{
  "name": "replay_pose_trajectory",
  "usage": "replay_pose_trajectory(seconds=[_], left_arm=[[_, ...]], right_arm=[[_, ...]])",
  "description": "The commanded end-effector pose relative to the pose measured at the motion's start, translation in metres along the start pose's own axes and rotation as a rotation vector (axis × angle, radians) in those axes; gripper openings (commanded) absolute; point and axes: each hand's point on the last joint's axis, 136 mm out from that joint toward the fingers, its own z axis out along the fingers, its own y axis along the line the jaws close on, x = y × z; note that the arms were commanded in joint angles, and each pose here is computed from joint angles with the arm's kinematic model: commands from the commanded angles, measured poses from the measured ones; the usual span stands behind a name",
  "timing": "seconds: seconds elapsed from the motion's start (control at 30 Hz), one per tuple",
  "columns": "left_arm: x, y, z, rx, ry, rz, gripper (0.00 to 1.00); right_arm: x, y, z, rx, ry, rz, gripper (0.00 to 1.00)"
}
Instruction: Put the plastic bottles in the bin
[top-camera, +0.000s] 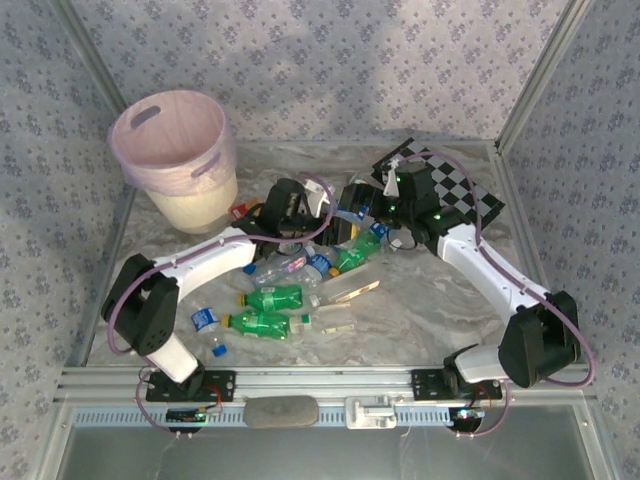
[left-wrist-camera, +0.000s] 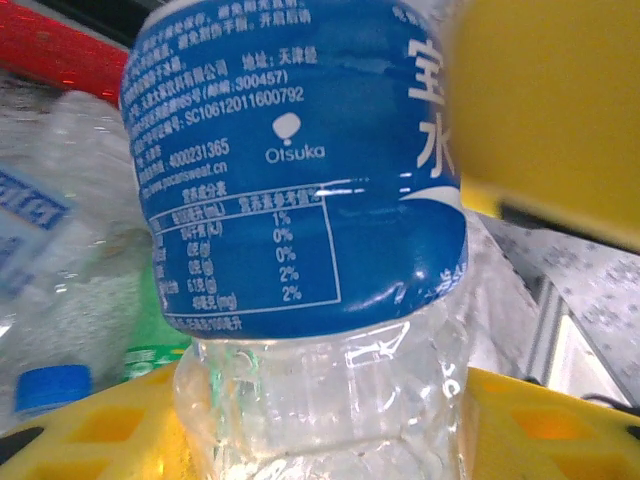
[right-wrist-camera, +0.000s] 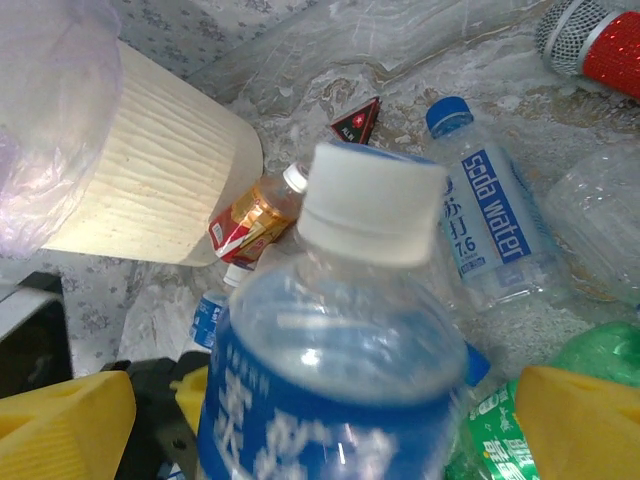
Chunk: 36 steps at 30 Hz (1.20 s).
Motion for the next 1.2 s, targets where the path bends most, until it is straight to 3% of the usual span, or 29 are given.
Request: replay_pose_trajectory(seconds=[0.0,0.17,0.33,0.63,0.77,1.0,1.17], left_arm=[[-0.019,0.004,-0.026,-0.092,-0.105,-0.02,0.56],[-0.025,0.018,-0.06,-0.222,-0.177,0.007,0.56],[-0.046,0.028,-0.117,-0.365,-0.282,0.047,0.56],[-0.119,0.059,-0.26,-0.623,-0.565,0.026,0.57],[-0.153,0.069,-0.307,-0.701,-0.655,0.033,0.57],[-0.193,0.119,-0.348,-0.848,-0.687,-0.015,0.57],[-0.209,0.166,-0.362,-0.939,-0.632,-0.084,0.58]], right_arm=[[-0.018,0.007,-0.029,-0.003,-0.078,-0.011,0.99],[-0.019,-0.012,-0.041,0.027,-0.122,0.008,0.99],[-0.005,-0.027,-0.036,0.049,-0.096,0.037,0.99],[0.023,-0.037,-0.017,0.082,-0.062,0.015,0.99],[0.03,-0.036,-0.006,0.101,-0.047,-0.031,0.99],[0.029,-0.028,0.015,0.122,0.026,-0.131,0.99],[0.028,-0.028,0.027,0.121,0.05,-0.154,0.99]])
